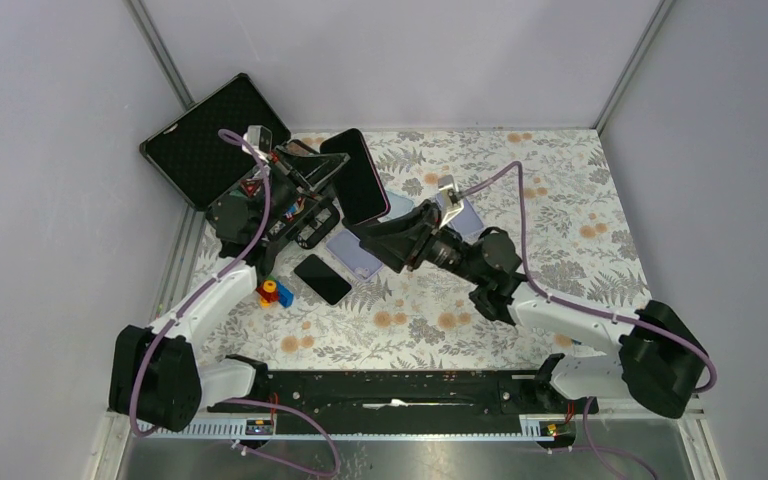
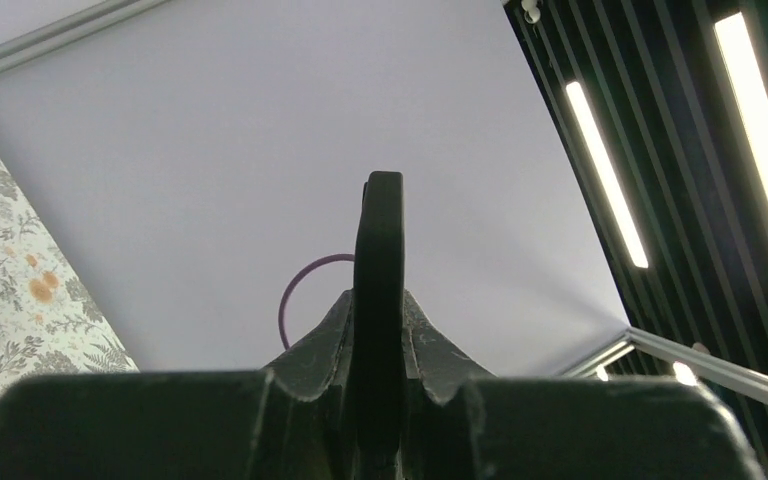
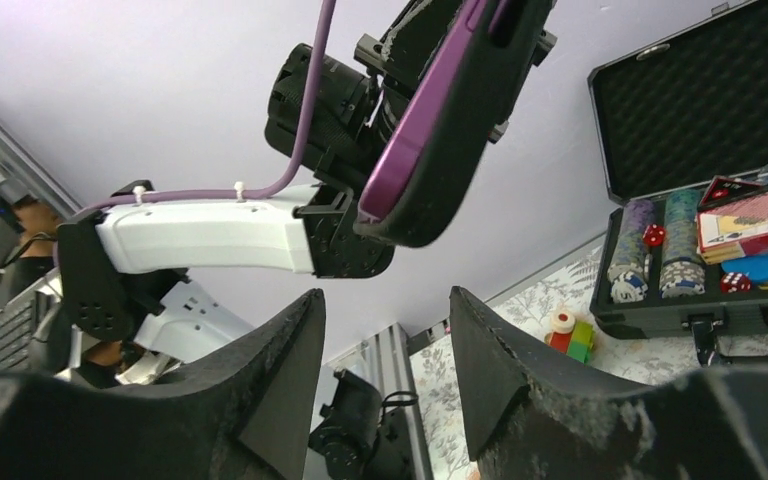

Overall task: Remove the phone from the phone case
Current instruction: Remove the phone case from the phone.

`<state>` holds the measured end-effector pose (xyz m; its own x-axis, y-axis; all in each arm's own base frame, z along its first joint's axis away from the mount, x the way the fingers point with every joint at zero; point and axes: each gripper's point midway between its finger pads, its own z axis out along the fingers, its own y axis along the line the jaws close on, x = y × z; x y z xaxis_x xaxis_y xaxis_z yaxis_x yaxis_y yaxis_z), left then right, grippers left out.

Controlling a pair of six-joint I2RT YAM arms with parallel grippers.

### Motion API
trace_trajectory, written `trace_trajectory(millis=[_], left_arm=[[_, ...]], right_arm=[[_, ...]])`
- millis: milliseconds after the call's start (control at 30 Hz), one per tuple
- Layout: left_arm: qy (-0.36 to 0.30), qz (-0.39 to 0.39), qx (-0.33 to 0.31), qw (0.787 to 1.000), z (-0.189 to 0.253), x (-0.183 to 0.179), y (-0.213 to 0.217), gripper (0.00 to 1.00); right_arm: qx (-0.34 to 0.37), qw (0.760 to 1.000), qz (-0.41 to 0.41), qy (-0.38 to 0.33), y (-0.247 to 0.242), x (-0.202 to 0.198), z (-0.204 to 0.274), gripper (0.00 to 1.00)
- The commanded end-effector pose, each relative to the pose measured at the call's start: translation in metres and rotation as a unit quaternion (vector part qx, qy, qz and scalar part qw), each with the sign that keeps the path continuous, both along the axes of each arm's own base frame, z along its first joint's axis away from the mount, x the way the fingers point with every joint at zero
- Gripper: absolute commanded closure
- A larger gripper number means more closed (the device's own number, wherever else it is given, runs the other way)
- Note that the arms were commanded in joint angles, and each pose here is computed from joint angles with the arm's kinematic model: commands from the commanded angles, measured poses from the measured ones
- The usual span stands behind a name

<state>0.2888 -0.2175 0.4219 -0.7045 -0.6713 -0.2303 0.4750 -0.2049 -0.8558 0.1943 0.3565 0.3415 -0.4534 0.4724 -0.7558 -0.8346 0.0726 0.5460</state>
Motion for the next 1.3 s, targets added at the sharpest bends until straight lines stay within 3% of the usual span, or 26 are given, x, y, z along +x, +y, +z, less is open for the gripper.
trace_trajectory(millis=[0,300,467,600,967,1267], left_arm=[[-0.042,0.041,-0.04,0.997,0.032,-0.012,0.016,1.0],[-0.035,0.045,-0.044,0.997,0.027,-0.014,0.019,1.0],[-0.035,0.044,-0.046,0.997,0.026,-0.014,0.019,1.0],[-0.034,0.041,-0.047,0.998,0.026,-0.014,0.018,1.0],[-0.039,0.016,-0.054,0.998,0.035,-0.019,0.016,1.0],[-0.002,-0.012,-0.067,0.998,0.03,-0.017,0.015,1.0]], right_arm=[[0.05,0.995,-0.049,-0.073,0.009,0.01,0.034,0.45],[0.089,0.99,-0.072,-0.081,0.019,0.017,0.049,0.44],[0.097,0.989,-0.074,-0.083,0.019,0.017,0.054,0.36],[0.103,0.988,-0.077,-0.08,0.017,0.019,0.057,0.35],[0.069,0.992,-0.079,-0.063,0.03,0.029,0.037,0.65],[-0.019,0.99,-0.125,-0.059,0.033,0.048,-0.019,0.71]])
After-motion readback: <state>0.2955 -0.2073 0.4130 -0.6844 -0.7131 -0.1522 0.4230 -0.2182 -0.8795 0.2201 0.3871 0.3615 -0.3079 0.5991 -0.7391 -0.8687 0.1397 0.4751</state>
